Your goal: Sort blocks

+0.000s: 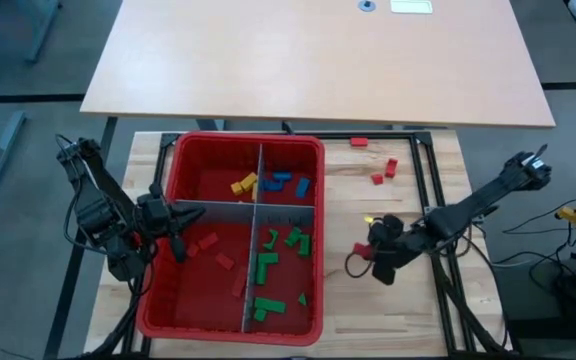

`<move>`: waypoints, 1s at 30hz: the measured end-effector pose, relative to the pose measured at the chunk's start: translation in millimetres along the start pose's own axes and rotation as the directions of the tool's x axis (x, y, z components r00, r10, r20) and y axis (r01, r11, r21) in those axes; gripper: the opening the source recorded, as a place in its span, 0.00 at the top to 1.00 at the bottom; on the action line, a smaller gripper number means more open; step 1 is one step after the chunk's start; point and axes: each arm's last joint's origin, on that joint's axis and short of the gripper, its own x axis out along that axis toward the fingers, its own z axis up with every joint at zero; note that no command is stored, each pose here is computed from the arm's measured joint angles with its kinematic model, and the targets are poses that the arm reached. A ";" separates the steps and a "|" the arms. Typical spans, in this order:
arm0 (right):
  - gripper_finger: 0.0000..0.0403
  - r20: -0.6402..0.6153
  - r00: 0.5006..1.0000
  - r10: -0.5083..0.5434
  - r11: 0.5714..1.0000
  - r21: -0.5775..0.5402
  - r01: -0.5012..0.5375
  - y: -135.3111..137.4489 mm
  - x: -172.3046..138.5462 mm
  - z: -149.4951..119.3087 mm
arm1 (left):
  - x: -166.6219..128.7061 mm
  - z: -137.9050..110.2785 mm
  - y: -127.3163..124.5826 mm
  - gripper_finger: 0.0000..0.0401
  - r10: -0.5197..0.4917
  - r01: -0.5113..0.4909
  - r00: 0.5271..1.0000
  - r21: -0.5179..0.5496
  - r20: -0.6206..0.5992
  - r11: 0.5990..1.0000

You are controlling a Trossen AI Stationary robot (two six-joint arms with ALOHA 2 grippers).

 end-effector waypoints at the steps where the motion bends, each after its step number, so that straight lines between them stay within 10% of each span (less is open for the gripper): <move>1: 0.74 0.022 1.000 0.011 1.000 0.004 -0.011 -0.9 -4.5 1.0 | 0.1 -0.7 -0.2 1.00 -0.003 0.003 1.000 0.002 -0.006 1.000; 13: 0.74 0.411 0.860 0.303 0.953 -0.123 -0.277 5.2 -55.2 28.3 | 12.0 -17.6 -42.2 1.00 0.023 -0.028 1.000 0.349 0.019 0.937; 18: 0.74 0.525 0.764 0.376 0.927 -0.217 -0.307 10.2 -66.1 40.3 | 25.3 -12.9 -65.7 0.96 0.069 -0.089 0.994 0.261 0.086 0.961; 30: 0.74 0.623 0.664 0.412 0.910 -0.309 -0.275 13.4 -71.7 55.1 | 75.0 17.2 -104.4 0.39 -0.167 0.142 0.979 0.202 0.114 0.969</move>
